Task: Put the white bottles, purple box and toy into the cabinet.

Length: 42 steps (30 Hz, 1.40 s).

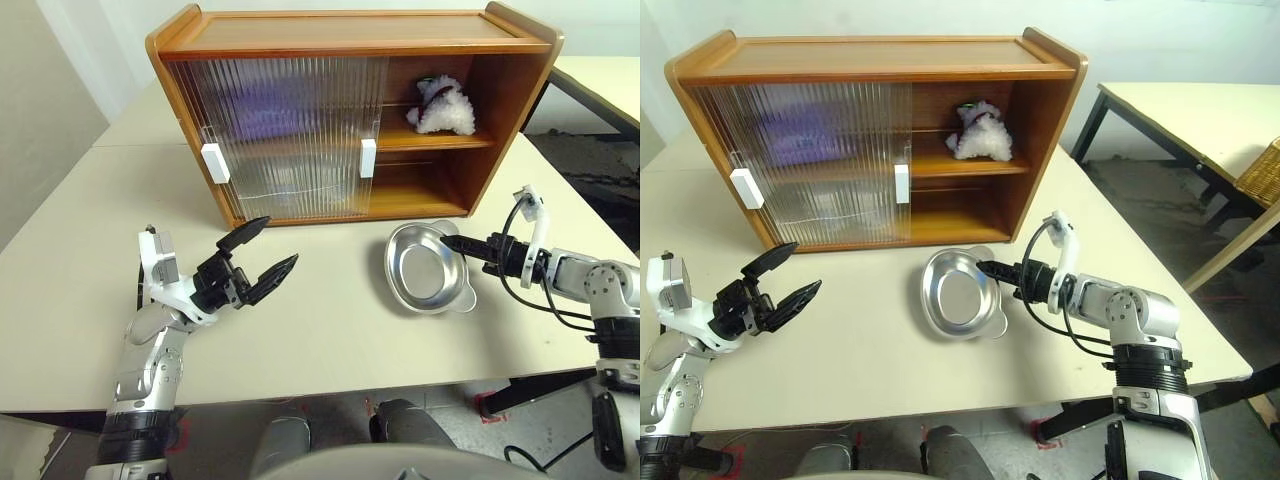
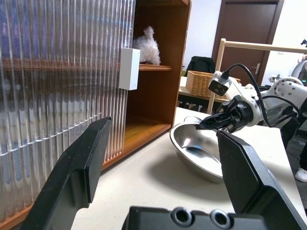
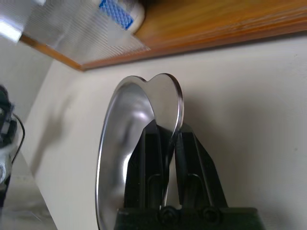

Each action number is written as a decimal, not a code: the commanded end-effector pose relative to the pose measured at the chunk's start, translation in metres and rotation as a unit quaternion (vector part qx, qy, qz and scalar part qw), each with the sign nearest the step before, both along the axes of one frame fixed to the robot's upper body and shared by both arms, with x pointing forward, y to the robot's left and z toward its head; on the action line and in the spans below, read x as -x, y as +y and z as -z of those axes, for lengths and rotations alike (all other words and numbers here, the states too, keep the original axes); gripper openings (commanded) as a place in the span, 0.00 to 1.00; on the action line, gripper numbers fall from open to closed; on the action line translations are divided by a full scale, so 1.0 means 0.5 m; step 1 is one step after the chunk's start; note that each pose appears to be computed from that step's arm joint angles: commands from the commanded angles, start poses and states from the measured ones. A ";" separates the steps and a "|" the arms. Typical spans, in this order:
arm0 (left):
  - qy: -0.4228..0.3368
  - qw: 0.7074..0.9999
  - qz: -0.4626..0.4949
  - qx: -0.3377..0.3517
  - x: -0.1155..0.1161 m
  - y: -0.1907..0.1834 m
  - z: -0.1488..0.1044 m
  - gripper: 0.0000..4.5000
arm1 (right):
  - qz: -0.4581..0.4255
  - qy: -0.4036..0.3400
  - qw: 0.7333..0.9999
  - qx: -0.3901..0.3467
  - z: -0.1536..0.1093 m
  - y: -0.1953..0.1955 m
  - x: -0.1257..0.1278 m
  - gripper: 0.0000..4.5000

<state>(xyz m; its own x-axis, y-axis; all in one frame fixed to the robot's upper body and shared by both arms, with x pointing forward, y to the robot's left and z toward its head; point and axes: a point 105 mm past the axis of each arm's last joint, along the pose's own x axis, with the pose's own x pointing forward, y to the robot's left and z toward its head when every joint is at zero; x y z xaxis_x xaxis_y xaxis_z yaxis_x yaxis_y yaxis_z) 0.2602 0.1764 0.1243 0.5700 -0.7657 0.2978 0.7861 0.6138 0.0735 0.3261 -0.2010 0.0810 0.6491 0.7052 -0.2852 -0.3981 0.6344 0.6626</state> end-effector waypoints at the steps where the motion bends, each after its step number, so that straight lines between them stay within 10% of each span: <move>1: 0.002 1.000 -0.002 -0.004 -0.002 0.005 0.004 1.00 | 0.052 -0.001 0.998 -0.045 -0.023 -0.018 -0.016 0.03; 22: 0.002 1.000 0.005 -0.011 -0.002 0.009 0.006 1.00 | 0.347 -0.019 0.919 -0.188 -0.070 -0.007 -0.141 0.03; 42: 0.001 1.000 0.003 -0.010 0.000 0.004 0.003 1.00 | 0.419 -0.013 0.887 -0.194 -0.046 0.062 -0.204 0.03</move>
